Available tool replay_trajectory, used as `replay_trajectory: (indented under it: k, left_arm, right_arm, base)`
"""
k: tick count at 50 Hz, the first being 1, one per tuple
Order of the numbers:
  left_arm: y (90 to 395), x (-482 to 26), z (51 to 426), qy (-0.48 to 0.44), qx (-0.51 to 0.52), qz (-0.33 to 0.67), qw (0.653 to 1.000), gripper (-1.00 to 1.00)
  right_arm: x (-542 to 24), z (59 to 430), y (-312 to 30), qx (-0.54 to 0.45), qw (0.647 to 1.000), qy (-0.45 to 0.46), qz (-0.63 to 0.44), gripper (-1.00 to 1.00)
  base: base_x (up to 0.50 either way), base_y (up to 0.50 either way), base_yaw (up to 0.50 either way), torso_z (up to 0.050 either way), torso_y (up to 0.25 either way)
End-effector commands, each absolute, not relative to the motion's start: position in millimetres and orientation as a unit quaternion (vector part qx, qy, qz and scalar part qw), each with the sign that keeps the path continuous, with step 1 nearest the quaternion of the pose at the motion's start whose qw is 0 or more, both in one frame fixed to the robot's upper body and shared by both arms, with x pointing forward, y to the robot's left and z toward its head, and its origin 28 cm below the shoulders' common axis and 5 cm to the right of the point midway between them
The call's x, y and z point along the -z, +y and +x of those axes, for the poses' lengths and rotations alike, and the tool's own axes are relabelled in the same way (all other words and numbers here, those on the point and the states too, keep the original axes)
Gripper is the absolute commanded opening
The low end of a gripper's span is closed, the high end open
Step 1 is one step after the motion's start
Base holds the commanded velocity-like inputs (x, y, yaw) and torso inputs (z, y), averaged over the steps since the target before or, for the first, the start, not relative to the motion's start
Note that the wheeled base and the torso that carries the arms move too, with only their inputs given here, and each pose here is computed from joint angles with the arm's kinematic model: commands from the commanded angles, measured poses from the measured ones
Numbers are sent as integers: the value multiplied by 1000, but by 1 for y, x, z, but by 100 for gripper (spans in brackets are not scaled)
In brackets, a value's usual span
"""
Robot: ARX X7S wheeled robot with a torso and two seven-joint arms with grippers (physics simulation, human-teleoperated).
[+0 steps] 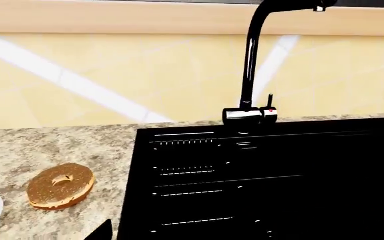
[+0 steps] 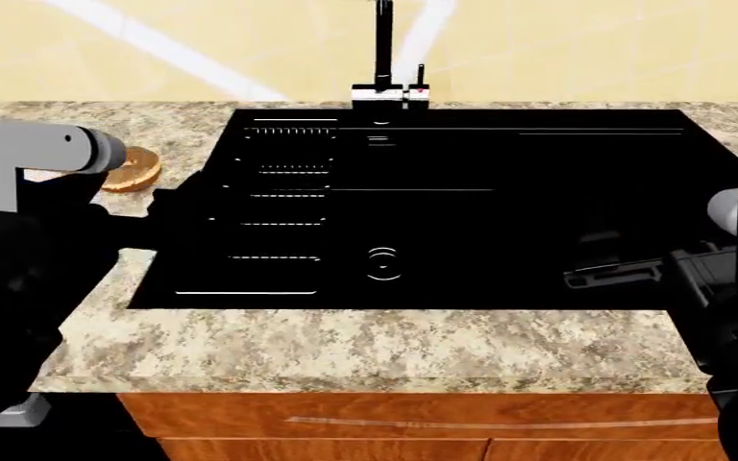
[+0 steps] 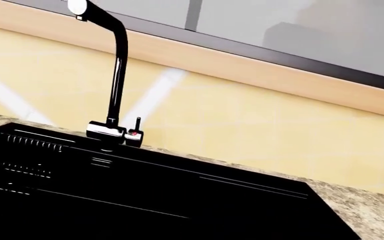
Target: Place the pastries on the plates.
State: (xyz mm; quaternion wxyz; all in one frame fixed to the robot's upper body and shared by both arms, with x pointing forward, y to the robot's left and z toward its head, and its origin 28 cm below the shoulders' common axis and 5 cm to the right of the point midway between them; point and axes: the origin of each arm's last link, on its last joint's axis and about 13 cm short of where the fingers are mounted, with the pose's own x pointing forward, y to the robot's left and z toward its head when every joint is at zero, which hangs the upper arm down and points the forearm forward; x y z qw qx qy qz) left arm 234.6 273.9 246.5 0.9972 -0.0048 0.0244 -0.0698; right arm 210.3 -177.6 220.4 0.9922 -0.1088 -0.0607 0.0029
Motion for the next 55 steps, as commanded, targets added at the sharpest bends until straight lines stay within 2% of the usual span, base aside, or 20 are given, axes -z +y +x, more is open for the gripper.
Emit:
replay_trajectory:
  k: [1, 55]
  left_arm:
    - [277, -246, 236, 20, 69, -8, 997, 100]
    - [277, -248, 236, 4, 68, -6, 998, 100]
  right_arm:
    - [-220, 211, -178, 1, 992, -60, -112, 100]
    - [-233, 209, -180, 3, 990, -67, -123, 100]
  base:
    - [-1, 500, 0, 0, 0]
    - [26, 499, 0, 0, 0]
